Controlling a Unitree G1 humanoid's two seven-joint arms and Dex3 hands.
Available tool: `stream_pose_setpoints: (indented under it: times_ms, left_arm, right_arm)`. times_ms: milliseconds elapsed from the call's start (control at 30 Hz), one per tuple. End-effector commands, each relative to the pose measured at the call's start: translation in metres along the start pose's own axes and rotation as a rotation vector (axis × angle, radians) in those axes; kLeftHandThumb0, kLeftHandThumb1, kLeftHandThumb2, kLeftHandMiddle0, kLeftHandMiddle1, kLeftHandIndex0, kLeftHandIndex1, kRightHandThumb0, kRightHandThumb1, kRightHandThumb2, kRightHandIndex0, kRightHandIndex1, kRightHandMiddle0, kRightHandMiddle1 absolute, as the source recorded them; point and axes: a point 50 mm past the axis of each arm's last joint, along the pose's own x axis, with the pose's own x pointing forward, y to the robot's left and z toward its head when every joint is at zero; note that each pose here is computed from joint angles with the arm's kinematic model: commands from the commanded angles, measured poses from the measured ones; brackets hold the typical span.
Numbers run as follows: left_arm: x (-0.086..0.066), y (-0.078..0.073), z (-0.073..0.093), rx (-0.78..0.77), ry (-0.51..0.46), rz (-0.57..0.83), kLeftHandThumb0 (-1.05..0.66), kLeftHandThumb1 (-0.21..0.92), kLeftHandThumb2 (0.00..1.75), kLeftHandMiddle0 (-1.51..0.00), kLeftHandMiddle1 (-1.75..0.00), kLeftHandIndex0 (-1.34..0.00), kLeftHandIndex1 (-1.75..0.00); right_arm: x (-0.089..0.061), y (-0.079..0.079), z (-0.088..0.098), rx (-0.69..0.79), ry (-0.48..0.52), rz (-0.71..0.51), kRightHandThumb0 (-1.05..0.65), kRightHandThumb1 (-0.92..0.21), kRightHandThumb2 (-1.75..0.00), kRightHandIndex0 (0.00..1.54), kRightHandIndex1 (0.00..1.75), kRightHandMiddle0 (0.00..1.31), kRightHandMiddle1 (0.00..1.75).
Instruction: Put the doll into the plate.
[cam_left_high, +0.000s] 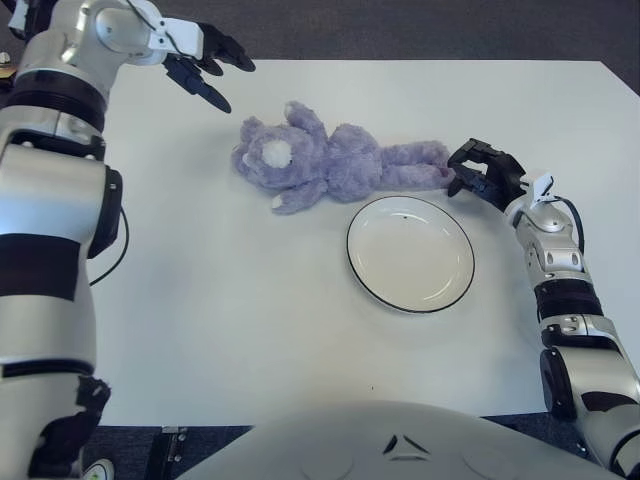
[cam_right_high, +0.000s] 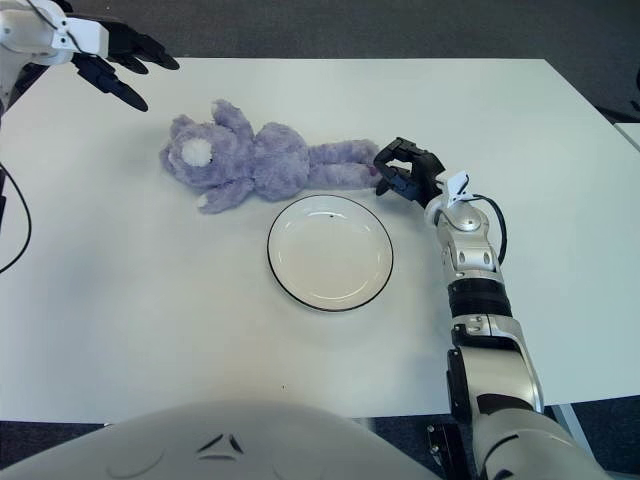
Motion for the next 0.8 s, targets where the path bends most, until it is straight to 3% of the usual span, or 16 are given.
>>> stream_pose_setpoints:
  times_ms: [0,433,767]
  left_arm:
    - [0.001,0.002,0.004,0.026,0.009,-0.041,-0.61,0.82,0.00,-0.58,0.00,-0.48,0.00]
    - [0.011,0.000,0.020,0.039,-0.024,-0.162,-0.60,0.80,0.00,-0.56,-0.01,-0.46,0.00]
    - [0.015,-0.005,0.031,-0.078,-0.182,-0.188,-0.57,0.80,0.00,-0.61,-0.02,-0.47,-0.01]
  right_arm:
    - [-0.011,0.011,-0.034,0.011,0.153,0.051,-0.36,-0.92,-0.31,0.82,1.40,0.43,1.52]
    - [-0.011,0.012,-0.033,-0.009,0.148,0.064,-0.36,-0.92,-0.30,0.82,1.38,0.44,1.51]
    - [-0.012,0.013,-0.033,-0.014,0.139,0.072,-0.36,-0.92,-0.30,0.82,1.36,0.44,1.50]
